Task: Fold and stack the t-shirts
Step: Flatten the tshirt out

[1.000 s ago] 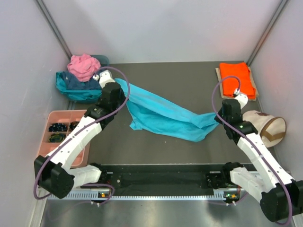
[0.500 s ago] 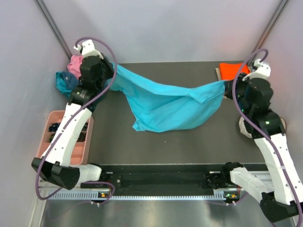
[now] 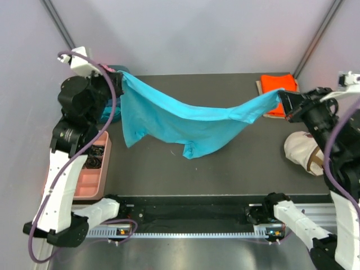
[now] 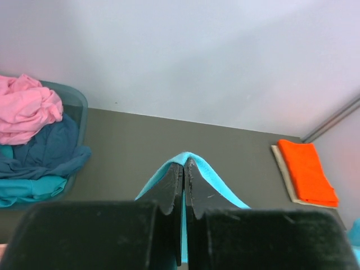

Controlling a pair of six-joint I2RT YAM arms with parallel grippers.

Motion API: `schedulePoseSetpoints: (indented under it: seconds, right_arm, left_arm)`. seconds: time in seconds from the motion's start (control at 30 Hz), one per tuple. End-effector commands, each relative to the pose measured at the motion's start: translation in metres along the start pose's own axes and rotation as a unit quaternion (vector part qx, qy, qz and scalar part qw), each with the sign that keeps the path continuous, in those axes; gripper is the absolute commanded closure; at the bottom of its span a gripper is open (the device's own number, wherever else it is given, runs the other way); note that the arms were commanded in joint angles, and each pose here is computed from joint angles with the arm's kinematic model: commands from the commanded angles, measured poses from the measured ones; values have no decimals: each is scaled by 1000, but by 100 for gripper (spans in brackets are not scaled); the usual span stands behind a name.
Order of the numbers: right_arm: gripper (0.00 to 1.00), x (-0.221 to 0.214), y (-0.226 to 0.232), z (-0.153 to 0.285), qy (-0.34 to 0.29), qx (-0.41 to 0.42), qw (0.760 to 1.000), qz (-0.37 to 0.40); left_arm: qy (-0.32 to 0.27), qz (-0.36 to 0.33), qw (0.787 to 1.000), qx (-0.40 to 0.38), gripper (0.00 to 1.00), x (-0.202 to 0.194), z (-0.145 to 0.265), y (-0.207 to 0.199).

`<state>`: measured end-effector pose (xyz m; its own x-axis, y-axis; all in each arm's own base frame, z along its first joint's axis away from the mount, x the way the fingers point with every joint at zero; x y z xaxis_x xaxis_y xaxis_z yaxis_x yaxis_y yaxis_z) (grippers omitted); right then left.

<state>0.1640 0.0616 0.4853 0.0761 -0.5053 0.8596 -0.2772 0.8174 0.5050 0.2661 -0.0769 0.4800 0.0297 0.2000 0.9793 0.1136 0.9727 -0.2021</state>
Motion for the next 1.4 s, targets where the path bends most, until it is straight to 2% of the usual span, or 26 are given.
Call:
schedulePoseSetpoints:
  seconds: [0.0,0.2,0.33,0.57,0.83,0.97,1.07,1.1,1.13,1.23,1.27,1.33,1.37]
  right_arm:
    - [100,30,28,45,-42,62,997,4]
    - [100,52,39,79,-81,74,994,10]
    - [100,56,37,79,-93,61,994,13]
    - [100,21,12,40,-35,16,999,9]
    - [100,10,5,50,-10,-4,1000,6]
    - [100,9,7,48,-13,3,1000,-10]
    - [100,10,-5,22,-31,-33,999,-4]
    - [100,7,-10,6,-29,-47,998,-1]
    - [100,15,-13,-9,-54,-60,997,2]
    - [100,16,-16,-56,-56,-66,996,11]
    - [100,29,-10,-66,-83,-54,995,17]
    - [100,32,-14,-98,-81,-70,994,30]
    - [100,52,-4,-103,-107,-60,992,40]
  left_arm:
    - [-58,4,997,-47,100,35,43,-7]
    - [-101,16,992,-77,100,58,72,-11]
    - [-109,18,991,-71,100,61,74,-10]
    - [-58,17,996,-61,100,26,40,-9]
    - [-9,22,997,-72,100,-5,29,-11]
    - [-12,25,997,-65,100,-6,26,-10]
    - [-25,19,998,-46,100,-2,7,-8]
    - [-35,18,998,-40,100,1,1,-8]
    - [-54,16,998,-35,100,7,-7,-9]
    - [-63,2,998,-5,100,9,-43,-7]
    - [-52,-6,999,4,100,0,-66,-8]
    - [-61,-18,998,23,100,9,-84,-5]
    - [-50,-21,998,28,100,0,-102,-4]
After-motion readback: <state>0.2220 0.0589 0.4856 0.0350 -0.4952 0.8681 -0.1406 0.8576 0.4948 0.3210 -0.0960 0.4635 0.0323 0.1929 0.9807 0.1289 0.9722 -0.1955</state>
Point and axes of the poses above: each gripper's point midway between its finger pads, its own z axis back along the fingers, its own y axis along the line the jaws close on, x = y × z, the point moved 6 cm from there along z, back along the fingers, and after that the axes turned 9 degrees about -z, right-handed, at the moved point
